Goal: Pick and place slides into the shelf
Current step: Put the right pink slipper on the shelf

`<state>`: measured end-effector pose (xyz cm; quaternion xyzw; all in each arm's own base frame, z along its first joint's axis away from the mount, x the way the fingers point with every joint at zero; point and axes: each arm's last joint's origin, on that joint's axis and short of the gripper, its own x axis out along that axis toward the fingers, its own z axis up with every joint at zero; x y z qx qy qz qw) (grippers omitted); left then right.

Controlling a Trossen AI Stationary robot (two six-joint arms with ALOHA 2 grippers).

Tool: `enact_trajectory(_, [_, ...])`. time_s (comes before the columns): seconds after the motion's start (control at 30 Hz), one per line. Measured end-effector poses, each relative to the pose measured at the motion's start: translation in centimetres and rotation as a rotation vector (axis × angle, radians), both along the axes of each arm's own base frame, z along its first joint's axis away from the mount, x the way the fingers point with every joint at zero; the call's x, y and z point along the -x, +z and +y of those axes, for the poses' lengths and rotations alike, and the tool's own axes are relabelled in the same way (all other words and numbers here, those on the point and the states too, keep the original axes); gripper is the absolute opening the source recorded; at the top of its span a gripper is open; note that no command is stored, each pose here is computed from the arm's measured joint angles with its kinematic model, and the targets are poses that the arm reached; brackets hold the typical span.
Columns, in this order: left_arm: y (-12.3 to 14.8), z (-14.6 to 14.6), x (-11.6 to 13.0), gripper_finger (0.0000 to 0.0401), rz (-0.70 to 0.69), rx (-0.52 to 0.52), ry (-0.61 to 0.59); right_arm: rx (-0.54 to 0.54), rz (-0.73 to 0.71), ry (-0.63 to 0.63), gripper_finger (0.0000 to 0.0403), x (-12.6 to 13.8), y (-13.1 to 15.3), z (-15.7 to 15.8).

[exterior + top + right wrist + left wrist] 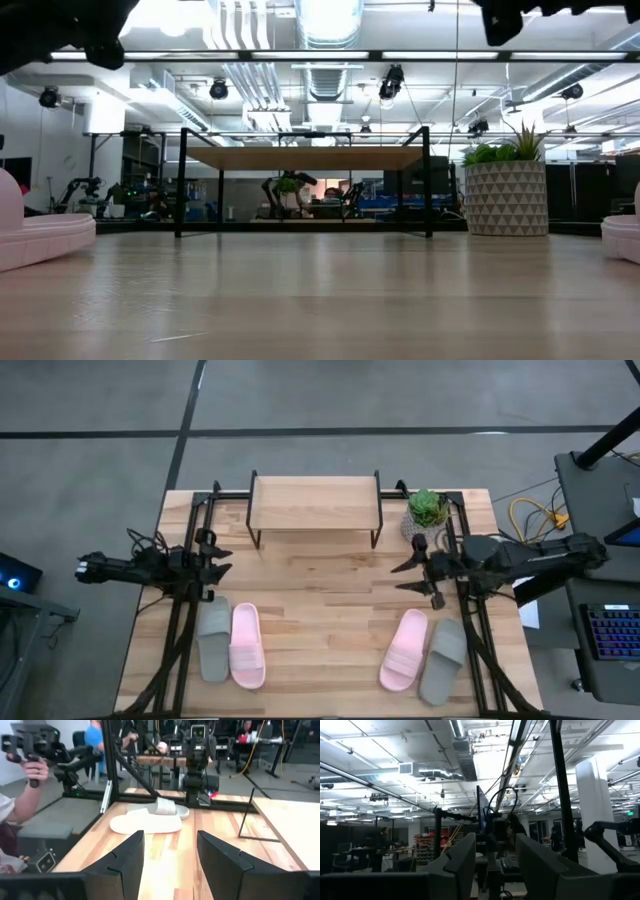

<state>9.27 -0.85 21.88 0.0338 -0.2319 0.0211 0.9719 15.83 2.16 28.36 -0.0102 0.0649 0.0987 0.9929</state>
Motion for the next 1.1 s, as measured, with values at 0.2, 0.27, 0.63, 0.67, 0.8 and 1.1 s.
enact_trajectory(0.2, [-0.3, -0.1, -0.4, 0.0126, 0.037, -0.004, 0.000, -0.033, 0.120, -0.013, 0.0173, -1.8, 1.5, 0.4])
enact_trajectory(0.27, [-0.4, -0.1, -0.6, 0.0126, 0.050, -0.006, 0.001, -0.032, 0.182, -0.020, 0.0173, -2.3, 2.1, 0.8])
enact_trajectory(0.63, [-0.9, -0.2, -1.3, 0.0126, 0.115, -0.013, 0.002, 0.035, 0.423, -0.077, 0.0171, -3.0, 3.5, 3.6])
enact_trajectory(0.67, [-0.9, -0.2, -1.3, 0.0126, 0.118, -0.013, 0.001, 0.020, 0.428, -0.070, 0.0170, -3.1, 3.6, 4.0])
enact_trajectory(0.8, [-1.0, -0.2, -1.3, 0.0126, 0.120, -0.014, 0.002, -0.058, 0.461, -0.043, 0.0163, -3.3, 4.0, 5.6])
enact_trajectory(1.1, [-0.9, -0.2, -1.3, 0.0126, 0.118, -0.013, 0.002, -0.158, 0.663, 0.015, 0.0149, -3.3, 4.0, 10.1])
